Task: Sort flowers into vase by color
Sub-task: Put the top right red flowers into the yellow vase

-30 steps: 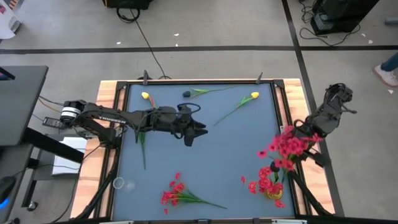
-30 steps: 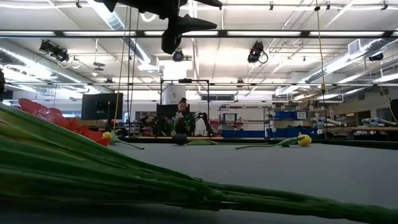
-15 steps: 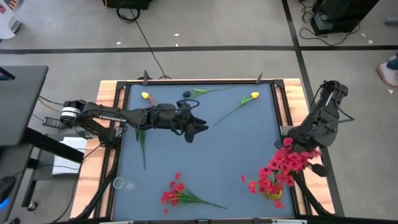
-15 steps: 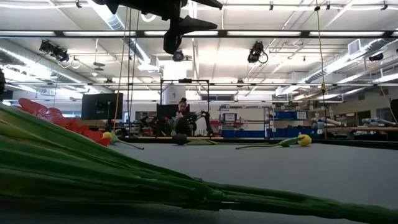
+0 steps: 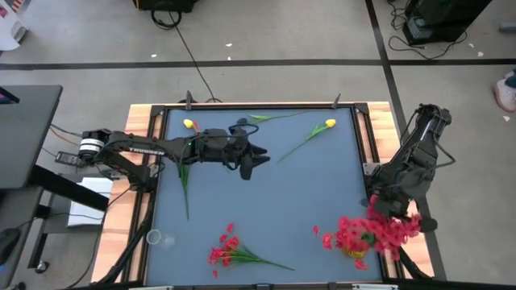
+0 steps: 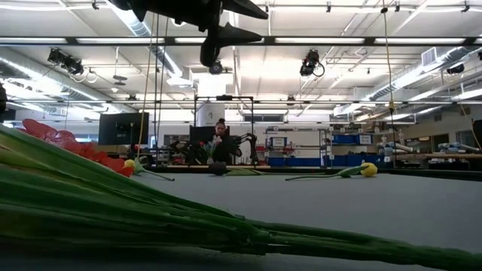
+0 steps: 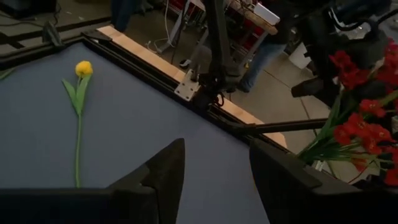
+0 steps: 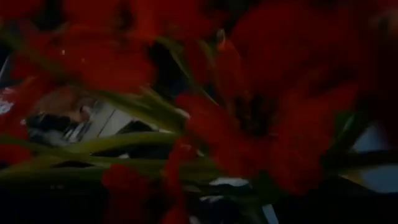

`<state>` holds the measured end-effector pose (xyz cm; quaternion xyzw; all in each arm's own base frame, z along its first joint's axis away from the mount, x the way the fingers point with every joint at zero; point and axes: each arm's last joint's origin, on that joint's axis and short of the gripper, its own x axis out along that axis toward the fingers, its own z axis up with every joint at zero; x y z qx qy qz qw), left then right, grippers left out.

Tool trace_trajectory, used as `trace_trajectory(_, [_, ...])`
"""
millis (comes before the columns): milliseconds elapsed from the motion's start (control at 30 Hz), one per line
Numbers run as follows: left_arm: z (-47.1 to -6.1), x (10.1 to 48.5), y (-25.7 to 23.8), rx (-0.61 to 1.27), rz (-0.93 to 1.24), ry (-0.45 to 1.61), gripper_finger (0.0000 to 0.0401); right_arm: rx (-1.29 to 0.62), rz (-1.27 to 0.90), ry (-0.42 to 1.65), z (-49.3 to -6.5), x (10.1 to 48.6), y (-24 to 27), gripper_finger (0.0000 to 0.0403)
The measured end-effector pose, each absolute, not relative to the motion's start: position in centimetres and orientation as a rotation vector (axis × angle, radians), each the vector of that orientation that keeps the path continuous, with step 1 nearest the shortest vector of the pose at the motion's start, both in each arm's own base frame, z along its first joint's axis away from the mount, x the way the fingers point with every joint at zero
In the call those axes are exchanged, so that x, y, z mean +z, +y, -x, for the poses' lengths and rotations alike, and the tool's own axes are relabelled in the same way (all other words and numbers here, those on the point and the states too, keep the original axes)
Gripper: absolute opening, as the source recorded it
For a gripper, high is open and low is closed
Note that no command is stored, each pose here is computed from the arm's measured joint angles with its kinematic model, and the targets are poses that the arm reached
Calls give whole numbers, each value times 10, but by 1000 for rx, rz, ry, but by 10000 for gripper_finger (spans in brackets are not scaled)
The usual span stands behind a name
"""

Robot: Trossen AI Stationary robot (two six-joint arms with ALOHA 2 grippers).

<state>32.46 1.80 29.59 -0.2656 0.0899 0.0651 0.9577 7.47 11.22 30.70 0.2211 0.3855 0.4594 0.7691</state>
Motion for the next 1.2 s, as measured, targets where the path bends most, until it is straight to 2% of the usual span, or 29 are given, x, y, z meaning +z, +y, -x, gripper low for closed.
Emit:
trace_trajectory(167, [-324,296,21,140,530,181,185,977,-484,992,-70,298,109,218])
trace_trajectory(367, [-324,296,23,122,482,187,185,963,-534,1055,-70,297,109,217])
trace_trajectory(567, [-324,296,26,126,435,188,185,962,-614,1097,-67,311,107,217])
trace_trajectory(733, [-323,296,36,119,412,191,185,865,-613,1136,-62,323,97,217])
trace_trajectory(1200, [-318,296,67,70,366,198,185,710,-640,1022,-61,349,83,217])
